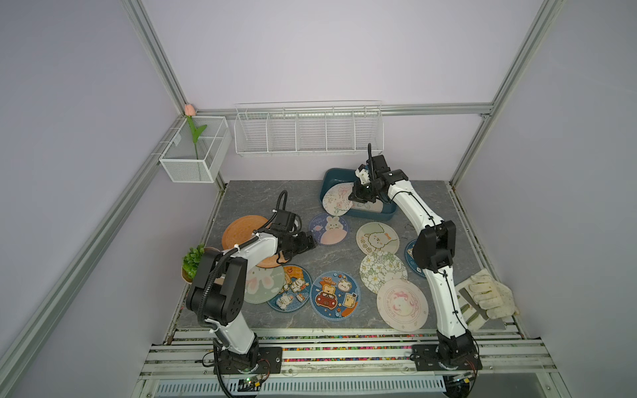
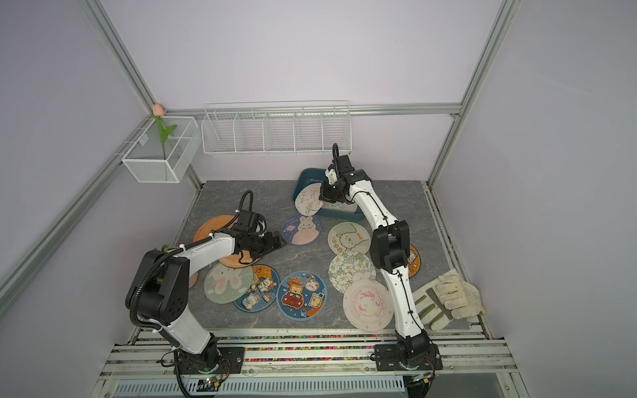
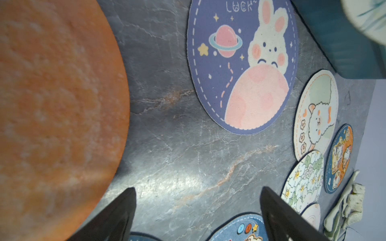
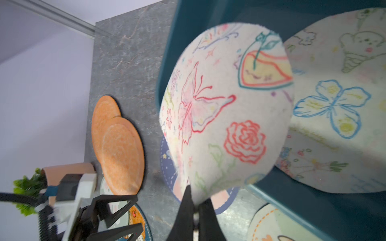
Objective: Put the coasters into the storage box
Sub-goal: Place the coaster in the storage box.
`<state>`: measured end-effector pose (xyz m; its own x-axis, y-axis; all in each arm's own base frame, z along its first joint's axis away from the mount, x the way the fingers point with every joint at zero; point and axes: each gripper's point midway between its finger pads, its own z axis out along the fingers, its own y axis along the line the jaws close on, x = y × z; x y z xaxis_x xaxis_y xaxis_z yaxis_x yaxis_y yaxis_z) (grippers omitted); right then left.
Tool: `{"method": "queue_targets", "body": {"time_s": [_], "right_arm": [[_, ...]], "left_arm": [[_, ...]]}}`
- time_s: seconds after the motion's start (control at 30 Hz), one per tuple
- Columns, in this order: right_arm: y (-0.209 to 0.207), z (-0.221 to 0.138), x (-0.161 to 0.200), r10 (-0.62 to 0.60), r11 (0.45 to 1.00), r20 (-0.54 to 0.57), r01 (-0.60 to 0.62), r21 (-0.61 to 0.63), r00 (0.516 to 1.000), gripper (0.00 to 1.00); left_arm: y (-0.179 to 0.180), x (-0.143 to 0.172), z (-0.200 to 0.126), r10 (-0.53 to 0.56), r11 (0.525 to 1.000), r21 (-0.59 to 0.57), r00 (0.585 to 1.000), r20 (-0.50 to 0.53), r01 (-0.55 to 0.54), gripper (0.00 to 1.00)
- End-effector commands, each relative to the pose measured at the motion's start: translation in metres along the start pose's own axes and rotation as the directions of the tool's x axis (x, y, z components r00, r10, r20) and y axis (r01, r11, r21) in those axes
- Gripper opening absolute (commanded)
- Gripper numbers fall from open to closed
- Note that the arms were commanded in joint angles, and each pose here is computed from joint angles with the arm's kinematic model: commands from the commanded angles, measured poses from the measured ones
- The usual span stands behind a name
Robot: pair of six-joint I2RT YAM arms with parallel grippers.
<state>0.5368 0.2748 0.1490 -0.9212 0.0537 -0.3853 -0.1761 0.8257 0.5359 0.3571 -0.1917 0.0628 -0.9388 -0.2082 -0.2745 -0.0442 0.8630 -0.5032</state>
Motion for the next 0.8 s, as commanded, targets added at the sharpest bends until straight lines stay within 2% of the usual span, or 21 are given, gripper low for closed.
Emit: {"method": "queue_targets", "body": {"time_s": [0.0,0.33,0.5,0.53,0.6,0.67,0.77], "right_arm": [[-0.015,-0.009,-0.028,0.004,1.000,0.091,-0.005,0.016,0.996,0.06],[-0.093,-0.005,-0.051,0.091,0.985,0.157,-0.112,0.128,0.983,0.06],[-0.122,0.002,-0.044,0.125,0.968,0.136,-0.151,0.201,0.983,0.09],[-0.125,0.001,-0.041,0.124,0.965,0.129,-0.150,0.217,0.984,0.18],[-0.129,-0.002,-0.037,0.119,0.957,0.118,-0.145,0.253,0.986,0.50],[-0.129,-0.008,-0.034,0.112,0.954,0.114,-0.139,0.267,0.987,0.71],[-0.126,-0.022,-0.033,0.091,0.951,0.127,-0.124,0.283,0.988,0.87]], "left_arm": [[-0.003,-0.004,-0.002,0.010,1.000,0.002,1.000,0.001,-0.010,0.93],[-0.004,-0.009,0.001,0.015,1.000,-0.001,1.000,-0.001,-0.015,0.94],[-0.005,-0.010,0.001,0.019,1.000,-0.002,1.000,-0.006,-0.019,0.94],[-0.005,-0.011,0.001,0.021,1.000,-0.004,1.000,-0.004,-0.021,0.94],[-0.005,-0.011,0.000,0.023,1.000,-0.006,1.000,-0.004,-0.023,0.95],[-0.006,-0.013,-0.001,0.025,1.000,-0.007,1.000,0.001,-0.025,0.95],[-0.006,-0.014,0.000,0.025,1.000,-0.008,1.000,0.004,-0.025,0.95]]}}
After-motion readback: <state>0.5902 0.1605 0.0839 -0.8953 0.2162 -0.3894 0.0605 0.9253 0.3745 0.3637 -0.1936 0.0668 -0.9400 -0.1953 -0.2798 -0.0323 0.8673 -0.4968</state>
